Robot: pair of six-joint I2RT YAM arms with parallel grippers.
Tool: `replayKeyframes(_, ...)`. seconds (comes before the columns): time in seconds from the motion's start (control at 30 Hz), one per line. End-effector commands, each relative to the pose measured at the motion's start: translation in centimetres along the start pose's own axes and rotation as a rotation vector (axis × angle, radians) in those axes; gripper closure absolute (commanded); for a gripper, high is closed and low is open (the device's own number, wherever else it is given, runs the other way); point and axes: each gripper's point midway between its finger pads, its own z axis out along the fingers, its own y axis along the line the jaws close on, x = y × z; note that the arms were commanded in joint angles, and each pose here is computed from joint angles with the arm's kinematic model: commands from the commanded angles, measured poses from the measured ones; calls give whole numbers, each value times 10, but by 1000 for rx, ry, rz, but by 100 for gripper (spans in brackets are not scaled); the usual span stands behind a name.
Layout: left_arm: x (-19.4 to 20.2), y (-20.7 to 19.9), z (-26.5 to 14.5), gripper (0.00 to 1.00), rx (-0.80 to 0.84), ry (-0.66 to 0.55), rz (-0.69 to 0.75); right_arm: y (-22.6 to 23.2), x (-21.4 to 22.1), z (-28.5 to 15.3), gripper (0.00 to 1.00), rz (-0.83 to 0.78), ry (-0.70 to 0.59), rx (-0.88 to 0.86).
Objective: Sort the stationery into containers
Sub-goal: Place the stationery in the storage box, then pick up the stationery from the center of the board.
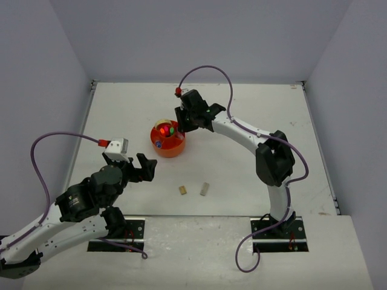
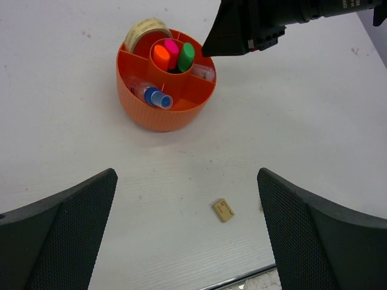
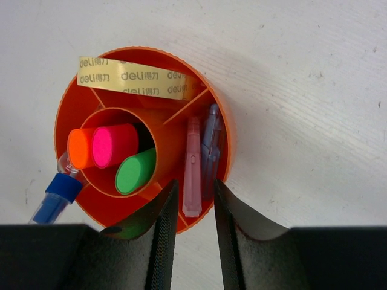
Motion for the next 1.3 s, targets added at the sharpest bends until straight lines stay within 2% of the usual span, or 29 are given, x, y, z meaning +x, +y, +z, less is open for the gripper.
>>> replayKeyframes(0.0,-9,-3,0,0,14,-36,-6,11,-22,-45,66,8,-92,-36)
replayKeyframes(0.1,-13,0,-5,0,-1,-34,-12,5,-6,-81,62,63,-145,-41)
replayKeyframes(0.17,-16,7,-8,0,-41,-23,-16,-2,18,-94,55,135,-155,-32)
replayKeyframes(0.2,-18,11,-9,0,-70,-26,-27,-5,30,-97,45,165,-158,-13)
replayKeyframes(0.27,-19,18,-11,0,-108,-24,-24,-17,58,-101,14,238,-181,75)
replayKeyframes(0.3,-20,21,-12,0,-122,-27,-22,-22,72,-102,2,268,-194,125)
replayKeyframes(0.4,-20,27,-10,0,-149,-49,-15,-32,115,-105,1,288,-172,301)
replayKeyframes(0.47,-14,34,-7,0,-183,-54,-18,-30,139,-108,1,420,-155,417)
replayKeyframes(0.57,-11,35,-7,0,-189,-53,-26,-27,174,-98,1,439,-44,498)
replayKeyframes(0.67,-11,35,-8,0,-177,-56,-34,-19,190,-88,7,446,-18,507)
replayKeyframes(0.73,-10,34,-8,0,-167,-57,-41,-17,205,-82,27,458,18,485)
replayKeyframes(0.77,-11,34,-9,0,-166,-59,-43,-14,209,-79,30,464,25,466)
replayKeyframes(0.83,-11,34,-9,0,-159,-62,-48,-7,220,-69,47,478,52,411)
replayKeyframes(0.9,-12,34,-10,0,-152,-67,-54,0,229,-61,60,498,83,374)
replayKeyframes(1.07,-11,33,-9,0,-152,-63,-48,5,244,-54,61,467,113,422)
replayKeyframes(1.27,-10,32,-8,0,-149,-57,-41,-3,259,-61,67,481,114,493)
